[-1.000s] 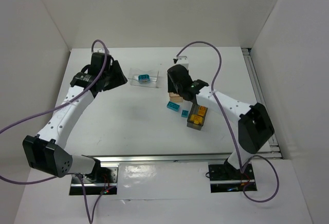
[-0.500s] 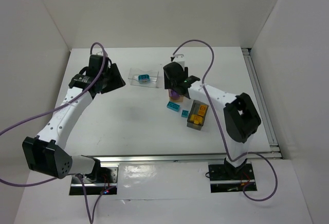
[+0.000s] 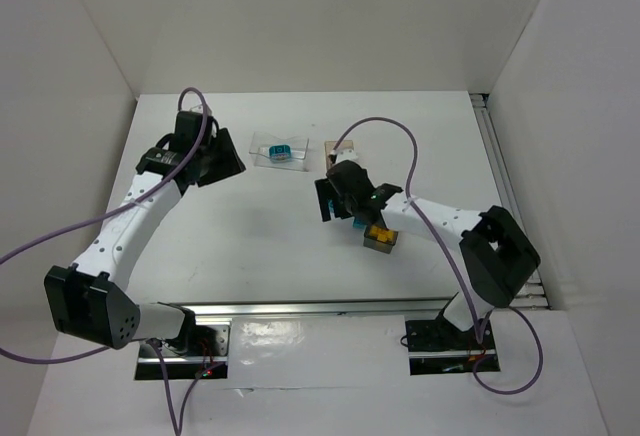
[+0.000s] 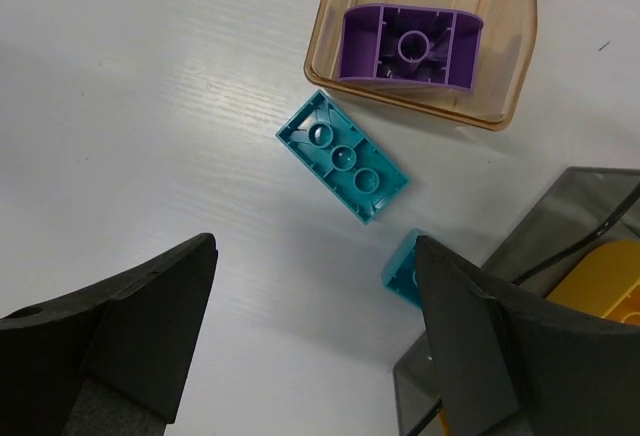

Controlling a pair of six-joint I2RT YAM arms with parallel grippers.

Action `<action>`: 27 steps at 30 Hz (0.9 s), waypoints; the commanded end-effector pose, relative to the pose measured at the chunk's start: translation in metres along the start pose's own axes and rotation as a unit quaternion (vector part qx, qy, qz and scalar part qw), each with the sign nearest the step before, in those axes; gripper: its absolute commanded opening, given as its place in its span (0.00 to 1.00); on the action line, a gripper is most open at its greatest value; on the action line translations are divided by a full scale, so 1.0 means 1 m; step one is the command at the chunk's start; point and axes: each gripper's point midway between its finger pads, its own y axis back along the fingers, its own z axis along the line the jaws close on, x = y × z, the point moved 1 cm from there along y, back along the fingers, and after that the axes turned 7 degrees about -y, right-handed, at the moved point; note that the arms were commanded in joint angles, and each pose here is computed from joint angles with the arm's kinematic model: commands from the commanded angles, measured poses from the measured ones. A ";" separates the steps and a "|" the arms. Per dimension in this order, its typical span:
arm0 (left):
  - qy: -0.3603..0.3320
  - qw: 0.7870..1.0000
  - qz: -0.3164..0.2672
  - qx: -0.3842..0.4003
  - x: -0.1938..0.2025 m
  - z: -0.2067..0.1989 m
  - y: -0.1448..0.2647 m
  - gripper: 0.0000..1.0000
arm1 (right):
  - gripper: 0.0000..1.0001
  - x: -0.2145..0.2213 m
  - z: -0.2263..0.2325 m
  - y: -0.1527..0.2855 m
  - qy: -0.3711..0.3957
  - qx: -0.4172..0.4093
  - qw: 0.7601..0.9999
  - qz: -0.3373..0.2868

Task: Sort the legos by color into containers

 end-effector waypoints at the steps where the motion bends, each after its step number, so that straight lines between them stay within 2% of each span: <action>1: 0.003 1.000 -0.020 0.016 -0.007 -0.003 0.006 0.69 | 0.87 -0.012 0.008 -0.011 0.014 -0.022 1.000 -0.005; 5: 0.002 1.000 -0.016 0.014 -0.004 -0.002 0.004 0.69 | 0.87 -0.018 0.006 -0.027 0.049 -0.008 0.999 0.001; 14: 0.006 1.000 -0.013 0.008 -0.002 0.003 0.002 0.69 | 0.84 -0.019 -0.009 -0.061 0.045 -0.012 0.999 0.018; 19: 0.004 1.000 -0.010 0.003 -0.002 0.006 -0.001 0.69 | 0.72 0.003 -0.007 -0.068 0.059 -0.020 0.997 0.050; 20: 0.004 1.000 -0.010 0.003 -0.002 0.006 -0.001 0.69 | 0.66 0.006 -0.003 -0.065 0.065 -0.021 0.996 0.049; 23: 0.004 1.000 -0.004 0.006 0.001 0.006 -0.006 0.69 | 0.59 0.012 0.008 -0.059 0.082 -0.033 0.995 0.050; 27: 0.004 1.000 0.000 0.004 0.002 0.006 -0.008 0.69 | 0.45 0.017 0.016 -0.053 0.104 -0.025 0.993 0.055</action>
